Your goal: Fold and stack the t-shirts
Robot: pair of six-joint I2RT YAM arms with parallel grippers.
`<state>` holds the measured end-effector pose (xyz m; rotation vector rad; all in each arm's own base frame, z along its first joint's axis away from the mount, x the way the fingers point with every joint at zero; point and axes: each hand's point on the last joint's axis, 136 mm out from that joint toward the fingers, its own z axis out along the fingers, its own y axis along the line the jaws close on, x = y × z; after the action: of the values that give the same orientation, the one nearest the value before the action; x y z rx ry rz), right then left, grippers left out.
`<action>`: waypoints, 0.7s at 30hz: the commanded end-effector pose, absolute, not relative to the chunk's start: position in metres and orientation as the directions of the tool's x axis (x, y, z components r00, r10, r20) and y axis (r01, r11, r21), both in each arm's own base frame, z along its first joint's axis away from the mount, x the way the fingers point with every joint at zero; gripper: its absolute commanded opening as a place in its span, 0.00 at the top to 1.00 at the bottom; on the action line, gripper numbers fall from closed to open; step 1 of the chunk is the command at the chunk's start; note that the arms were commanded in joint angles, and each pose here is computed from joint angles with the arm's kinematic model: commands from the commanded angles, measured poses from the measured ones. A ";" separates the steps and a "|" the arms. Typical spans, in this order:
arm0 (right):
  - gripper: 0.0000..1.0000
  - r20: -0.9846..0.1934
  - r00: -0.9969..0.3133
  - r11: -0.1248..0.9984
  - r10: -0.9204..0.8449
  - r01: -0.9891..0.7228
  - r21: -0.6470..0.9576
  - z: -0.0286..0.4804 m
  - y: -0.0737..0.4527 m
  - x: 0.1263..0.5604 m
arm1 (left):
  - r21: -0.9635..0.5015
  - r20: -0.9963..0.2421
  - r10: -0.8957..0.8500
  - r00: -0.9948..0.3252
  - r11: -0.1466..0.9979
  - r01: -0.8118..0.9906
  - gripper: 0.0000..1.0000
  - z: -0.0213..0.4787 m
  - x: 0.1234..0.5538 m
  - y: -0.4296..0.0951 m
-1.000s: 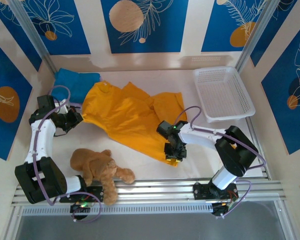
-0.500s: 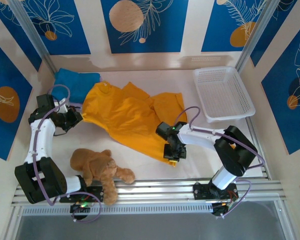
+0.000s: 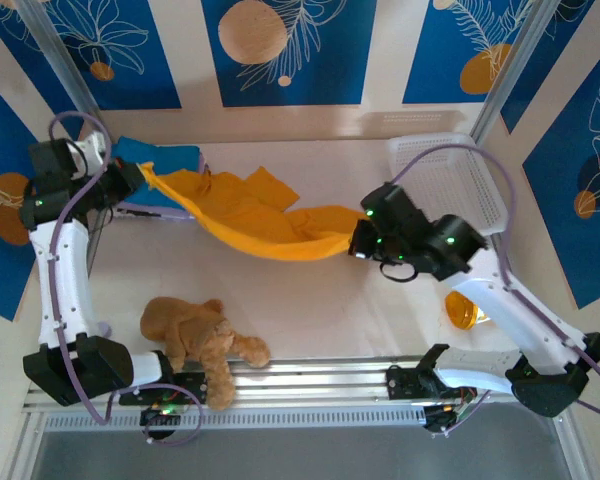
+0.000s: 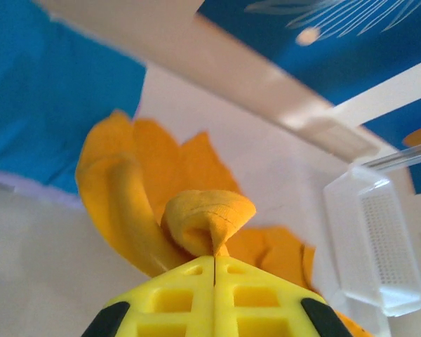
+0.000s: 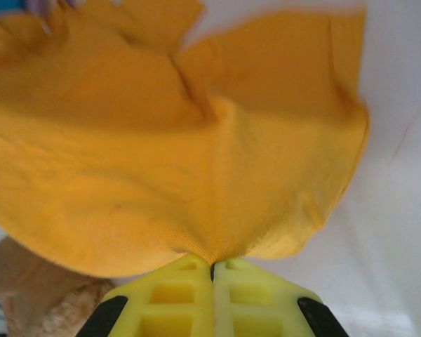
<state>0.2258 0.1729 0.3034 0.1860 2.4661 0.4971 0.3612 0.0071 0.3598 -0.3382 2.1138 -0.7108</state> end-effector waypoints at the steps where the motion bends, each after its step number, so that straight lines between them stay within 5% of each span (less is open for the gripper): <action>1: 1.00 -0.668 -0.714 0.949 0.211 -0.016 0.316 0.349 0.147 0.231 | -0.599 -0.710 -0.452 -0.540 0.790 0.128 1.00 0.413 0.366 -0.004; 15: 1.00 -0.858 -0.437 0.900 0.270 -0.202 0.386 0.485 0.135 0.216 | -0.473 -0.880 -0.354 -0.317 0.713 0.518 1.00 0.526 0.355 -0.068; 21: 1.00 -0.906 -0.323 0.891 0.275 -0.268 0.366 0.523 0.128 0.202 | -0.389 -0.921 -0.315 -0.228 0.755 0.528 1.00 0.558 0.332 -0.072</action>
<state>0.2070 0.1472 0.4900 -0.0220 1.9448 0.5621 0.3512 -0.0701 0.5280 0.1089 1.7083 -0.8510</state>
